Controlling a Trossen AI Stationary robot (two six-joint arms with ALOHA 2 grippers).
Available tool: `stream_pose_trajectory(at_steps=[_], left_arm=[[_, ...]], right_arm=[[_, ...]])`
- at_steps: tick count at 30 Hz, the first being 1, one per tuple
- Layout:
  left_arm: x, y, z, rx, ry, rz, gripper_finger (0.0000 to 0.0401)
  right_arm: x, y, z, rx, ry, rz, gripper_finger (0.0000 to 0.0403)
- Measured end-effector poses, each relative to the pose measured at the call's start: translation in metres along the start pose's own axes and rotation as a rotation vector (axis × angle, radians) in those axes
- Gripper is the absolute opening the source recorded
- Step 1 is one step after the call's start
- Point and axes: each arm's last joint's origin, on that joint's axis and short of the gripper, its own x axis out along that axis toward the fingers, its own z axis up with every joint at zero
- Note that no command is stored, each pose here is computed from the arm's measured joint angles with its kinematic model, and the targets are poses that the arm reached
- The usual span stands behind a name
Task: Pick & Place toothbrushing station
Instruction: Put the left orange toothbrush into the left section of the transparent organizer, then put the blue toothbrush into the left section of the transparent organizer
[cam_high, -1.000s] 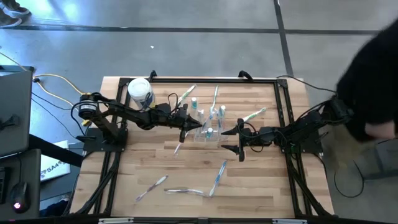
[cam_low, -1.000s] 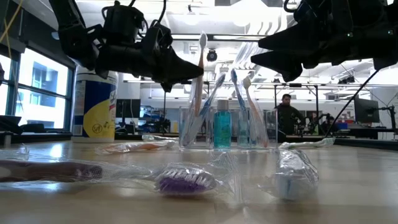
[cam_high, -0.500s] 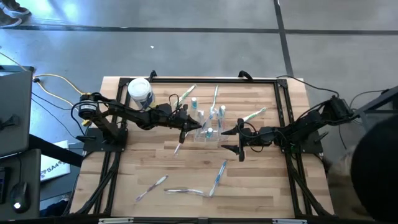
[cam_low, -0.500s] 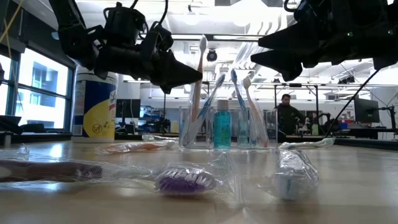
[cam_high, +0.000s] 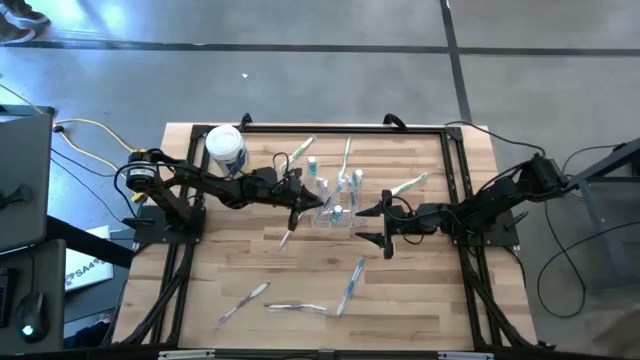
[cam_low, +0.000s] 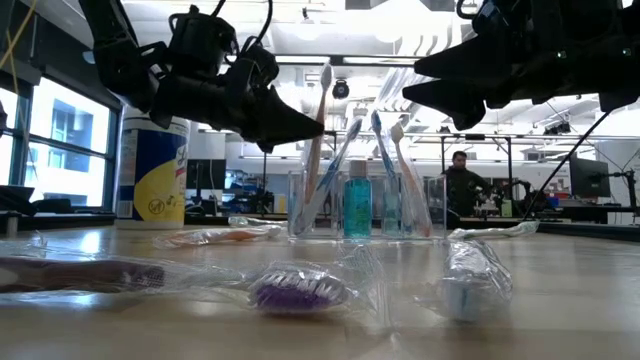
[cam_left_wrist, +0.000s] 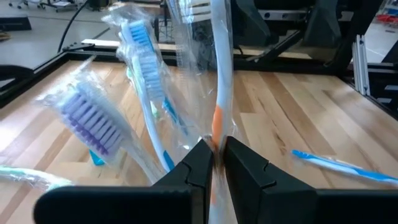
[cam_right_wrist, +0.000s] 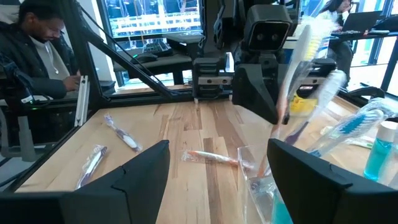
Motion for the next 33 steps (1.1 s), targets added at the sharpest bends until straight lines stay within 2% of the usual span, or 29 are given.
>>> stream_pose_trajectory(at_steps=[6,15,20,24,33], left_arm=[[0.0000,0.0000,-0.0018,-0.004,0.018,-0.001,0.0051],[0.0000,0.0000,-0.0024,-0.005,0.024,-0.002,0.0156],[0.0000,0.0000,-0.0021,-0.005,0.021,-0.002,0.0194],[0.0000,0.0000,-0.0021,-0.005,0.021,-0.002,0.0206],[0.0000,0.0000,-0.0021,-0.007,0.021,-0.002,0.0207]], right_arm=[[0.0005,-0.0023,0.0002,0.001,-0.001,-0.010,0.0262],[0.0005,-0.0023,0.0003,0.004,-0.001,-0.008,0.0262],[0.0005,-0.0023,0.0002,0.004,-0.001,-0.008,0.0262],[0.0005,-0.0023,0.0002,0.004,-0.001,-0.008,0.0262],[0.0005,-0.0023,0.0002,0.004,-0.001,-0.008,0.0262]])
